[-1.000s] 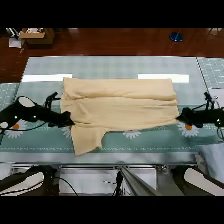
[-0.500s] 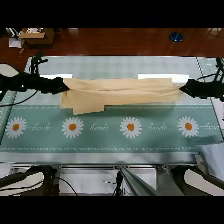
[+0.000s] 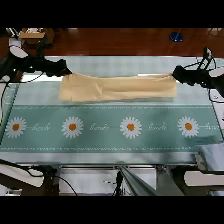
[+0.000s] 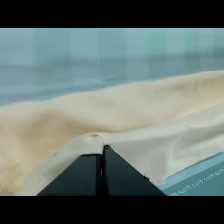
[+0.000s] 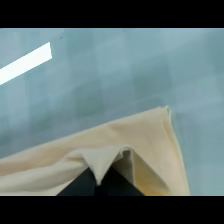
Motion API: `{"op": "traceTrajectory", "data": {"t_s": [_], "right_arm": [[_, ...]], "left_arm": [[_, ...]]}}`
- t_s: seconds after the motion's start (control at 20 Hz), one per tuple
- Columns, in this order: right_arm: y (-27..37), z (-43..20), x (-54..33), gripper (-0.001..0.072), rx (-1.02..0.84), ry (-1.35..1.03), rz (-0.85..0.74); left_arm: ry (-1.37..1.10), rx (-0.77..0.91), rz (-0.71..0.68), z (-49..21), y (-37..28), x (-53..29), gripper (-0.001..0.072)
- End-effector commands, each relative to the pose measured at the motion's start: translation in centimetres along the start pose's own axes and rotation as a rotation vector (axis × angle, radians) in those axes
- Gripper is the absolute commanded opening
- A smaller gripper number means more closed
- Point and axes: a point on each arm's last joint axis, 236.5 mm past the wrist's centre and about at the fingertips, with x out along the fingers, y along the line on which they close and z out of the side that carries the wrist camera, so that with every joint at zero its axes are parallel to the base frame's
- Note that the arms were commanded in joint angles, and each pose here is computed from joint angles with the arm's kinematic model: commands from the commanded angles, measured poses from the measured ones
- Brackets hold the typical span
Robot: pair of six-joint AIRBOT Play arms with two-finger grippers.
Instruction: Fold the shirts.
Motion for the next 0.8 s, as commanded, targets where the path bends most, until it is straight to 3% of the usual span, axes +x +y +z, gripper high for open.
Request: {"op": "traceTrajectory", "data": {"t_s": [0.0, 0.2, 0.25, 0.3, 0.4, 0.45, 0.6, 0.7, 0.75], "right_arm": [[-1.1, 0.5, 2.7, 0.0033, 0.058, -0.004, -0.017], [-2.6, -1.3, 4.6, 0.0036, 0.077, 0.044, -0.037], [-2.8, -1.4, 4.8, 0.0103, 0.076, 0.047, -0.042], [-2.9, -1.3, 4.9, 0.0235, 0.069, 0.042, -0.045], [-3.1, -0.8, 4.3, 0.0277, 0.017, 0.030, -0.052], [-3.4, -0.2, 3.7, 0.0280, -0.010, 0.021, -0.063], [-4.6, 2.5, 0.6, 0.0347, -0.080, -0.040, -0.113], [-5.8, 3.6, -1.5, 0.0350, -0.103, -0.056, -0.148], [-6.9, 3.5, -2.2, 0.0413, -0.057, -0.043, -0.162]], "left_arm": [[0.071, -0.025, -0.019, 0.2, 1.4, 2.7, 0.0024], [0.103, -0.052, -0.015, -0.5, 2.9, 4.8, 0.0025], [0.110, -0.057, -0.014, -0.7, 3.2, 5.0, 0.0033], [0.112, -0.058, -0.007, -0.8, 3.6, 5.0, 0.0140], [0.123, -0.060, 0.021, -0.9, 5.0, 4.2, 0.0548], [0.145, -0.066, 0.032, -1.4, 5.8, 3.3, 0.0612], [0.225, -0.132, 0.017, -3.1, 7.6, -0.2, 0.0606], [0.272, -0.195, 0.003, -4.3, 8.5, -2.2, 0.0592], [0.290, -0.219, -0.003, -4.8, 8.8, -2.9, 0.0587]]}}
